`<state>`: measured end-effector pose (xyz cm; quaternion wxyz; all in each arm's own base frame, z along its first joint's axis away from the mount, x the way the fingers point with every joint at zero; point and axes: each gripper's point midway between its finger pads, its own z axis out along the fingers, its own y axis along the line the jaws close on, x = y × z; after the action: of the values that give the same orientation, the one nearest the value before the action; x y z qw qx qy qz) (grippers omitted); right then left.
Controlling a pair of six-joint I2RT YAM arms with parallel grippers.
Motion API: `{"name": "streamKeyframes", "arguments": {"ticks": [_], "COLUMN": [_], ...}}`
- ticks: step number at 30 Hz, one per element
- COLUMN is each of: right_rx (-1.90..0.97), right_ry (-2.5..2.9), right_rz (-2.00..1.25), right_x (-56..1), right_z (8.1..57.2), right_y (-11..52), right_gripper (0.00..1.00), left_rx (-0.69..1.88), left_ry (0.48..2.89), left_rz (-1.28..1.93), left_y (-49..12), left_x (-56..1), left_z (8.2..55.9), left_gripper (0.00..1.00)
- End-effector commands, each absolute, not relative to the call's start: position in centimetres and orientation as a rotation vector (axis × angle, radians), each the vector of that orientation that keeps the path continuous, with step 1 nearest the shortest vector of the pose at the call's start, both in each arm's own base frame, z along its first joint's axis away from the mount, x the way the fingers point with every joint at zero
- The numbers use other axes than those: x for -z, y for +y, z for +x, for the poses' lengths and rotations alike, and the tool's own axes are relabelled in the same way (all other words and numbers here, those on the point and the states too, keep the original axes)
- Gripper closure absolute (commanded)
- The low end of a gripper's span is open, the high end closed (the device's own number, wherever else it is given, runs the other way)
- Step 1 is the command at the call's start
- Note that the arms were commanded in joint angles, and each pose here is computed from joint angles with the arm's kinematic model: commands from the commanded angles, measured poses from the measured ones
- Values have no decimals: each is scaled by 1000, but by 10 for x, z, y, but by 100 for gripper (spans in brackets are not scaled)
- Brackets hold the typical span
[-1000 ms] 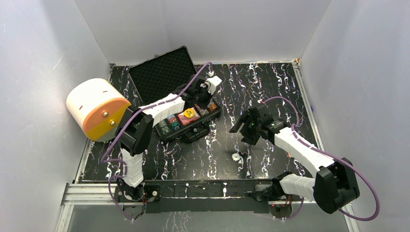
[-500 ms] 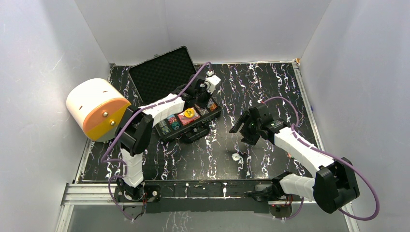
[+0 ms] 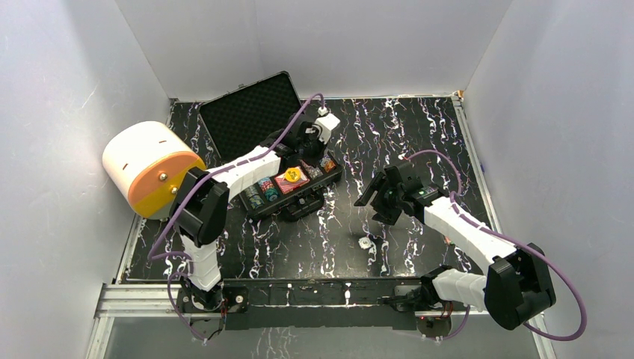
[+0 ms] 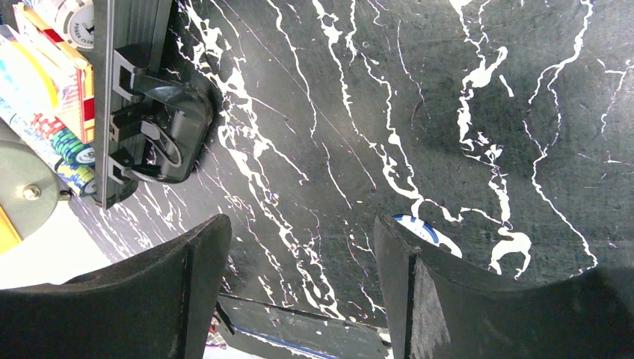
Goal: Pack up texas hold em set
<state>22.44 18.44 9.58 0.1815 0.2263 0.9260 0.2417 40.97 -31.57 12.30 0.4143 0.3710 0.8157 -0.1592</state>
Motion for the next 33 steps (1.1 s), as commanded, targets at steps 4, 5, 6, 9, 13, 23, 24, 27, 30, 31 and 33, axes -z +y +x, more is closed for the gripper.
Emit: {"name": "streamKeyframes", "arguments": {"ticks": [4,5,6,9,13,23,24,27,30,31,33], "right_rx": [-692,-690,-690,-686,-687,-710,-714,-719,-710,-708,-701], "right_ry": [2612,2612,2613,2614,2612,2607,2607,2610,2622,2625,2627], "right_rz": [622,623,622,623,624,615,614,613,615,614,615], "right_x": [-97,-97,-96,-96,-96,-98,-98,-97,-94,-93,-92], "right_z": [223,223,223,222,222,222,222,222,221,220,219], "right_y": [184,184,184,184,184,186,186,187,187,186,185], "right_gripper": [22,22,22,22,22,22,22,22,22,22,23], "left_rx": [471,476,478,479,460,474,472,473,476,475,473], "left_ry": [2071,2088,2097,2109,2124,2093,2081,2068,2073,2079,2090], "left_rz": [988,1003,1011,1014,1004,1001,996,986,987,988,982], "left_y": [-322,-323,-324,-325,-326,-327,-327,-327,-328,-329,-329], "left_x": [-128,-121,-118,-113,-108,-130,-135,-139,-134,-131,-128], "left_z": [397,396,396,398,403,402,402,403,404,405,406], "left_gripper": [100,100,100,99,96,65,67,79,91,92,95]}}
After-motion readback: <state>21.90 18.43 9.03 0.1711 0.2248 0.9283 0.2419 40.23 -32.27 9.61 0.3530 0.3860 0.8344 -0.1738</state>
